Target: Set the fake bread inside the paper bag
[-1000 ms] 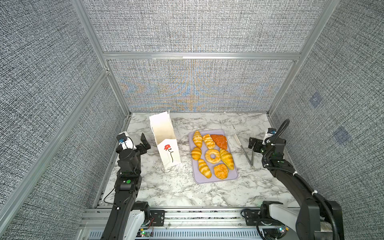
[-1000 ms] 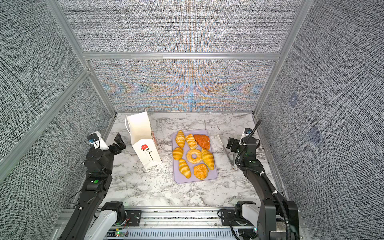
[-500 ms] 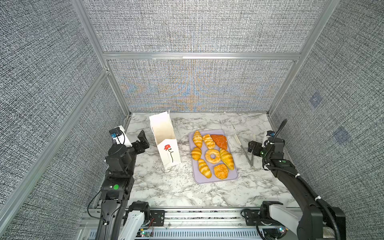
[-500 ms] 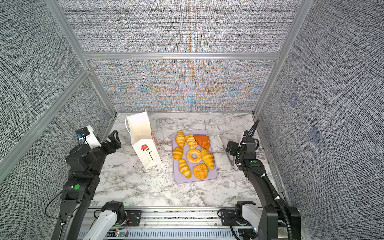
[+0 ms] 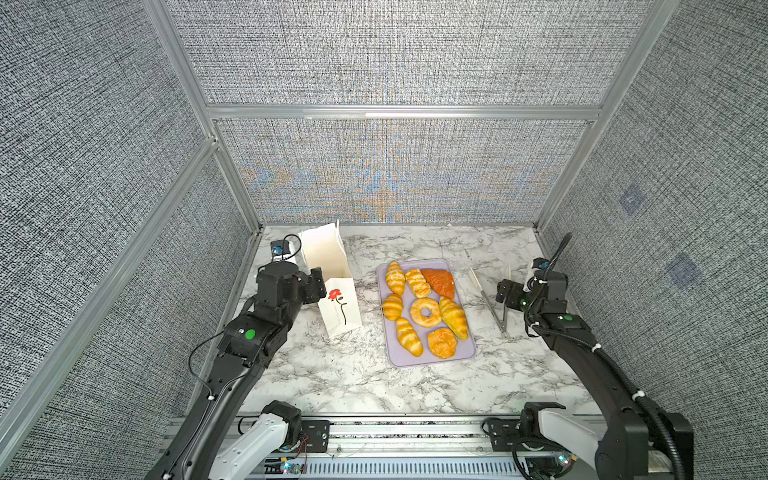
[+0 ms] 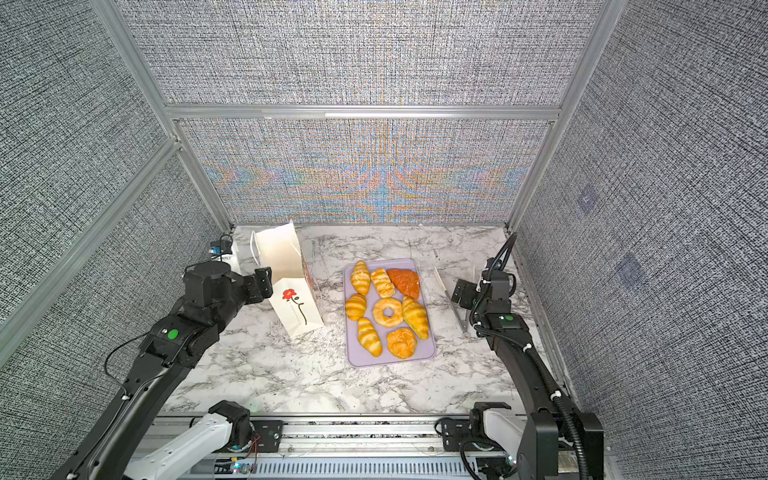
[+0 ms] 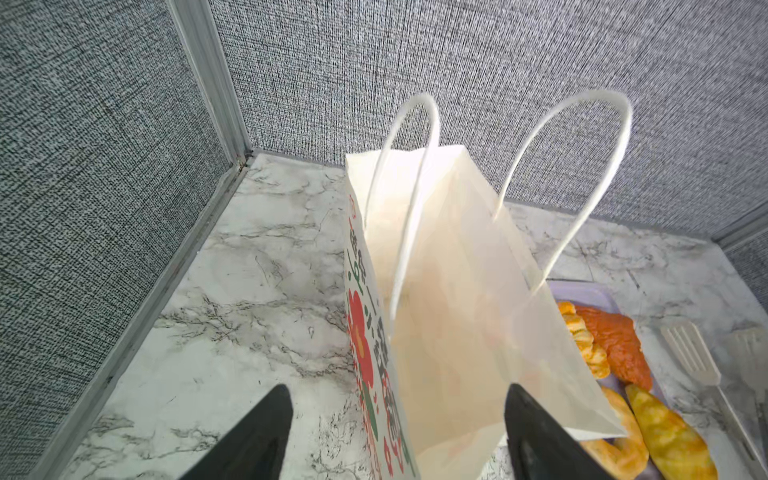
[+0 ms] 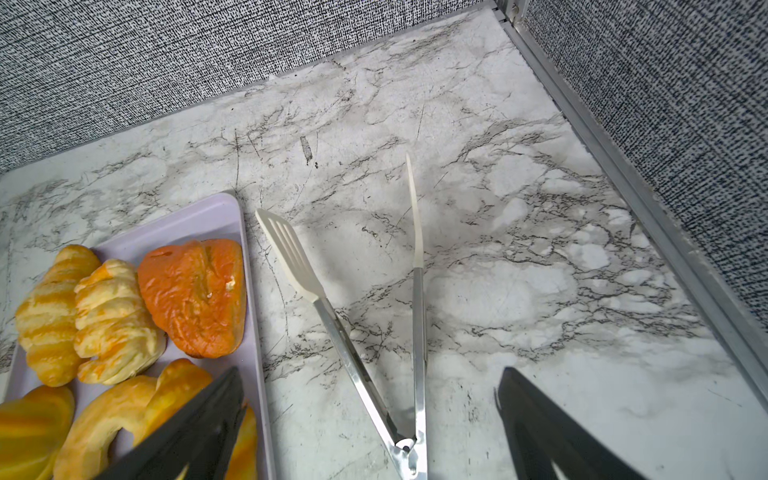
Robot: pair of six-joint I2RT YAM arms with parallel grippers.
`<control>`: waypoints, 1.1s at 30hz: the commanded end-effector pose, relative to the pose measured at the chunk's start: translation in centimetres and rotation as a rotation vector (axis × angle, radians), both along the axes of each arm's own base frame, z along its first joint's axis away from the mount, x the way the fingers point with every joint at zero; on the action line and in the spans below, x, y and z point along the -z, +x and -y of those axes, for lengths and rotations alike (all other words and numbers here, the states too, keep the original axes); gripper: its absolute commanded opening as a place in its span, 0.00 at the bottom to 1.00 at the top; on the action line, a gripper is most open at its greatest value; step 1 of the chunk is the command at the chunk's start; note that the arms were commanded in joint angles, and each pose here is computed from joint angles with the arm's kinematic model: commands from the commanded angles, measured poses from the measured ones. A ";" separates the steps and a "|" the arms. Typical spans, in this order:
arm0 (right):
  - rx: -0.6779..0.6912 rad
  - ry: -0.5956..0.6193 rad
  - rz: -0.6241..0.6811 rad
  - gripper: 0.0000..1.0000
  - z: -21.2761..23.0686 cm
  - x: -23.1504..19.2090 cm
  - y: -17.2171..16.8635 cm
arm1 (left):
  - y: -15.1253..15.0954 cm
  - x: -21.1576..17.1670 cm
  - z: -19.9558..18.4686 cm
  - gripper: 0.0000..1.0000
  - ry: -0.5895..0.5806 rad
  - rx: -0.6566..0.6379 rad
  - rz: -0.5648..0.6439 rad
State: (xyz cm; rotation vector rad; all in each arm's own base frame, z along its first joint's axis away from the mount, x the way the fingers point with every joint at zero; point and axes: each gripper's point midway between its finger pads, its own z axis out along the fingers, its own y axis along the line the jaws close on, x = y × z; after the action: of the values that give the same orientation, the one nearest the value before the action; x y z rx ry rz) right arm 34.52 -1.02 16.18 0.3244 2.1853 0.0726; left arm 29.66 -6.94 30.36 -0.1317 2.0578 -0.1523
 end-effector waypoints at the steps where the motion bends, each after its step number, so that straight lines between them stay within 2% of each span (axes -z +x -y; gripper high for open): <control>1: 0.005 -0.025 -0.019 0.96 0.2 0.0 -0.2 | 0.7 0.3 -0.6 0.78 0.029 -0.061 -0.032; 12: -0.006 -0.058 -0.040 0.97 0.3 0.2 -0.3 | 2.1 1.5 -0.2 0.56 0.060 -0.093 -0.144; 25: -0.015 -0.088 -0.053 0.96 0.4 0.2 -0.4 | 3.4 2.9 0.2 0.42 0.074 -0.083 -0.195; 33: 0.002 -0.097 -0.064 0.96 0.7 0.7 -0.8 | 3.8 3.0 -0.5 0.25 0.065 -0.092 -0.188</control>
State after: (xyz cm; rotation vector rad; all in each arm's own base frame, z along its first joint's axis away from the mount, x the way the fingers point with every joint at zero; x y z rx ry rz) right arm 33.98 -1.49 15.68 0.2685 2.2372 -0.0254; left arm 33.29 -6.36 27.06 -0.2119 2.2464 0.0058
